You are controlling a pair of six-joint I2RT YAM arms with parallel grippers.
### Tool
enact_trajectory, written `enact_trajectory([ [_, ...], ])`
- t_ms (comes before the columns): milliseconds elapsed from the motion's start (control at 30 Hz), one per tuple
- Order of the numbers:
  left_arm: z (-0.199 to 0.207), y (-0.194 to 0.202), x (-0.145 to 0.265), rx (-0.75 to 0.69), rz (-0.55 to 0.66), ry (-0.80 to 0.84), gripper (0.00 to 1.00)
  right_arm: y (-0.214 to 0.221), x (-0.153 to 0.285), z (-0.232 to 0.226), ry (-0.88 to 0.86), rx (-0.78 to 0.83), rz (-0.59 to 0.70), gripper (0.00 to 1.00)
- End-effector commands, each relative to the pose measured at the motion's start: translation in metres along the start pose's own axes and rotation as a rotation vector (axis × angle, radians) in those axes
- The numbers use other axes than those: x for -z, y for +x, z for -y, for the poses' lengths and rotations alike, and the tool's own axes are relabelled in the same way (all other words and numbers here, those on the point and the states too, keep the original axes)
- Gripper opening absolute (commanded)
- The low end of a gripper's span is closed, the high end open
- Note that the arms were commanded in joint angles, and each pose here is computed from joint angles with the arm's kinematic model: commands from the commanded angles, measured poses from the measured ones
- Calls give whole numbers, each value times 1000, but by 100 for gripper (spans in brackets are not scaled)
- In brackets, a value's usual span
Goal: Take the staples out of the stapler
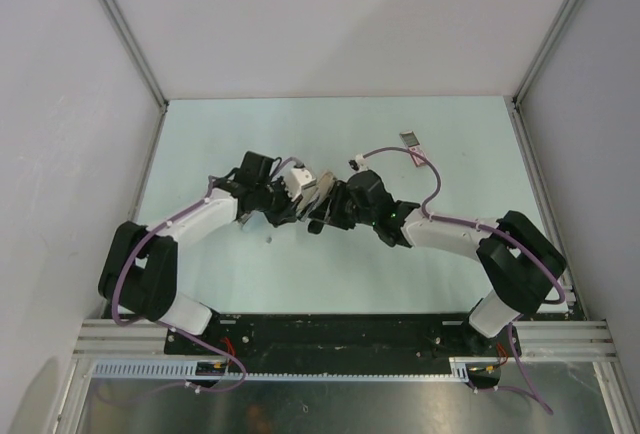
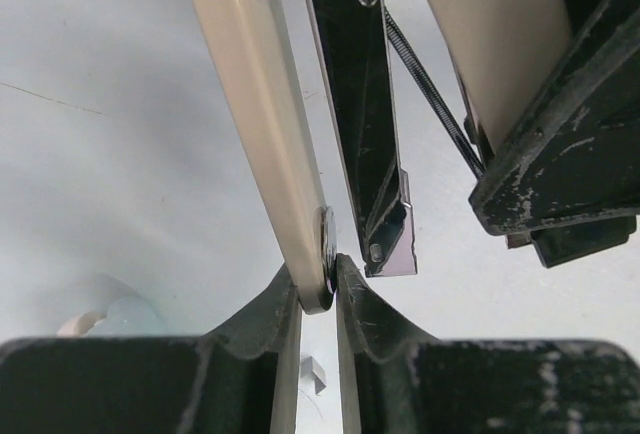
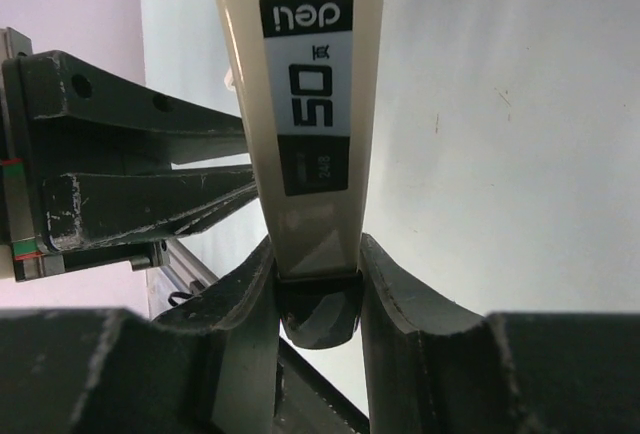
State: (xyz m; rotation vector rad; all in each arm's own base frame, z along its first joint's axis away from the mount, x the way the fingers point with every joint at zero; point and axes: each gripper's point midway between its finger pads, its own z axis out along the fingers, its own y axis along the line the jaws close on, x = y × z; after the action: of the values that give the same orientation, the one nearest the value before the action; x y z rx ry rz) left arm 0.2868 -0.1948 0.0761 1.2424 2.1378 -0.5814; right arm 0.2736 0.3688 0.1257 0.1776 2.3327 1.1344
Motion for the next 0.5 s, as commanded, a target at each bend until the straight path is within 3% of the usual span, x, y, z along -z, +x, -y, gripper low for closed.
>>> enact_trajectory([
  [0, -13, -20, 3, -148, 25, -99, 1, -17, 11, -25, -111, 73, 54, 0],
  [467, -50, -40, 7, -464, -6, -451, 0, 9, 23, -2, -158, 417, -111, 0],
])
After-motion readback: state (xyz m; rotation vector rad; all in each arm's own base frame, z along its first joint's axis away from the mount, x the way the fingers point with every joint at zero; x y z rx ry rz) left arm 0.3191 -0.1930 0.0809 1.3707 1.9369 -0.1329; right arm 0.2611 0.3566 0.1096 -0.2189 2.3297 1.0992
